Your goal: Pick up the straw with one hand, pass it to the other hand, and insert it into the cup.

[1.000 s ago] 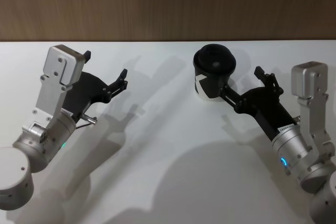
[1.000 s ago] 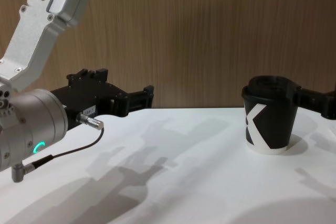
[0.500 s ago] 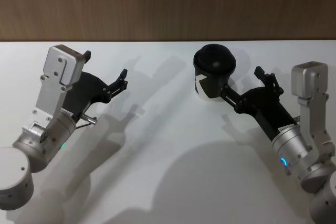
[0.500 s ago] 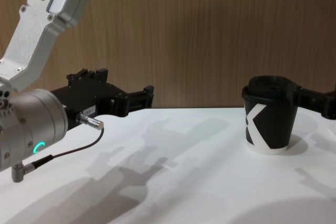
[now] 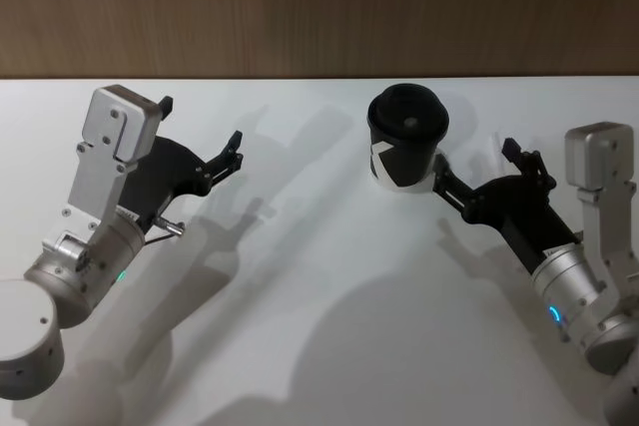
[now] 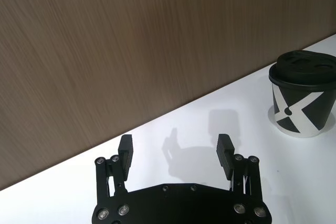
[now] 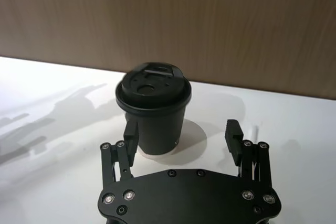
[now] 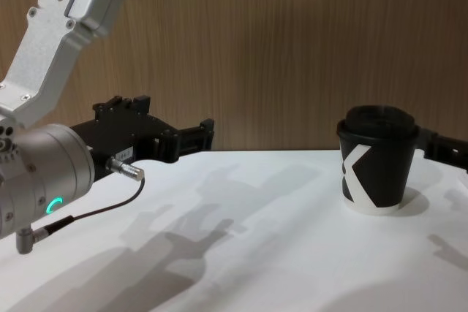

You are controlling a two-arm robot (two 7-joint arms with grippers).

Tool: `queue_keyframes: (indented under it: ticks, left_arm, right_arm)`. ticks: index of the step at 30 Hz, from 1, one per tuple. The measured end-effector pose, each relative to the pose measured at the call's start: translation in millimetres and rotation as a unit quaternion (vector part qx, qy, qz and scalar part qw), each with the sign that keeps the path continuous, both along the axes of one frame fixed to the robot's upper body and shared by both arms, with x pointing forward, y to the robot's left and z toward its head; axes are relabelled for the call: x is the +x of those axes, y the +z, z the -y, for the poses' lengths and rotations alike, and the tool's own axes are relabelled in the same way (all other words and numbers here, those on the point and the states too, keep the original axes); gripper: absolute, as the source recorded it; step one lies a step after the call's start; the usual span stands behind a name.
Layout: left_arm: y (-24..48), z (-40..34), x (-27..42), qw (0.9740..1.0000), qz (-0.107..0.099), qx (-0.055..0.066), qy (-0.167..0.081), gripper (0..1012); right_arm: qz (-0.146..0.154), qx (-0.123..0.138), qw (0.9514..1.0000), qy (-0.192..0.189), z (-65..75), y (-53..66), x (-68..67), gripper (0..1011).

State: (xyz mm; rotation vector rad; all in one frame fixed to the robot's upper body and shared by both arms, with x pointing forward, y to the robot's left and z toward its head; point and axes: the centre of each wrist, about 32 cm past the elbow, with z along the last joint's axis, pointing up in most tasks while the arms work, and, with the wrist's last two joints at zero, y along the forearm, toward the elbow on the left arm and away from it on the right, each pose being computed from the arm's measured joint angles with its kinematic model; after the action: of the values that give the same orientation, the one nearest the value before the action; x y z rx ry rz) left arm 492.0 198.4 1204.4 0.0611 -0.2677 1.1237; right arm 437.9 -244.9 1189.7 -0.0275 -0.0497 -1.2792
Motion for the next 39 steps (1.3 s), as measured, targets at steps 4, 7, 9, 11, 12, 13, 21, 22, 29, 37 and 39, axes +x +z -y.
queue_keyframes:
  ticks: [4, 7, 9, 11, 12, 13, 21, 22, 29, 37, 39]
  left_arm:
    - [0.0, 0.0, 0.0, 1.0000, 0.000, 0.000, 0.000, 1003]
    - [0.0, 0.0, 0.0, 1.0000, 0.000, 0.000, 0.000, 1003]
    - [0.0, 0.0, 0.0, 1.0000, 0.000, 0.000, 0.000, 1003]
    - [0.0, 0.0, 0.0, 1.0000, 0.000, 0.000, 0.000, 1003]
    - [0.0, 0.0, 0.0, 1.0000, 0.000, 0.000, 0.000, 1003]
    - [0.0, 0.0, 0.0, 1.0000, 0.000, 0.000, 0.000, 1002]
    - [0.0, 0.0, 0.0, 1.0000, 0.000, 0.000, 0.000, 1003]
    - [0.0, 0.0, 0.0, 1.0000, 0.000, 0.000, 0.000, 1003]
    - [0.0, 0.0, 0.0, 1.0000, 0.000, 0.000, 0.000, 1003]
    - [0.0, 0.0, 0.0, 1.0000, 0.000, 0.000, 0.000, 1003]
    - [0.0, 0.0, 0.0, 1.0000, 0.000, 0.000, 0.000, 1003]
  right_arm:
    - [-0.012, -0.006, 0.9999, -0.010, 2.4, 0.7, -2.2, 1001]
    - [-0.022, -0.012, 0.9996, -0.017, 3.7, 1.2, -3.6, 1001]
    - [-0.027, -0.015, 0.9993, -0.020, 4.2, 1.5, -4.2, 1001]
    - [-0.034, -0.019, 0.9989, -0.024, 5.0, 2.0, -5.2, 1001]
    - [-0.037, -0.021, 0.9988, -0.026, 5.1, 2.2, -5.4, 1001]
    - [-0.039, -0.022, 0.9986, -0.028, 5.3, 2.3, -5.7, 1001]
    - [-0.062, -0.034, 0.9966, -0.043, 7.3, 1.2, -7.8, 1001]
    - [-0.063, -0.034, 0.9964, -0.045, 7.4, 1.0, -8.0, 1001]
    - [-0.082, -0.037, 0.9944, -0.056, 9.0, -2.6, -8.8, 1001]
    - [-0.100, -0.047, 0.9917, -0.065, 12.1, -8.0, -8.6, 1001]
    - [-0.104, -0.050, 0.9910, -0.067, 13.3, -9.5, -8.4, 1001]
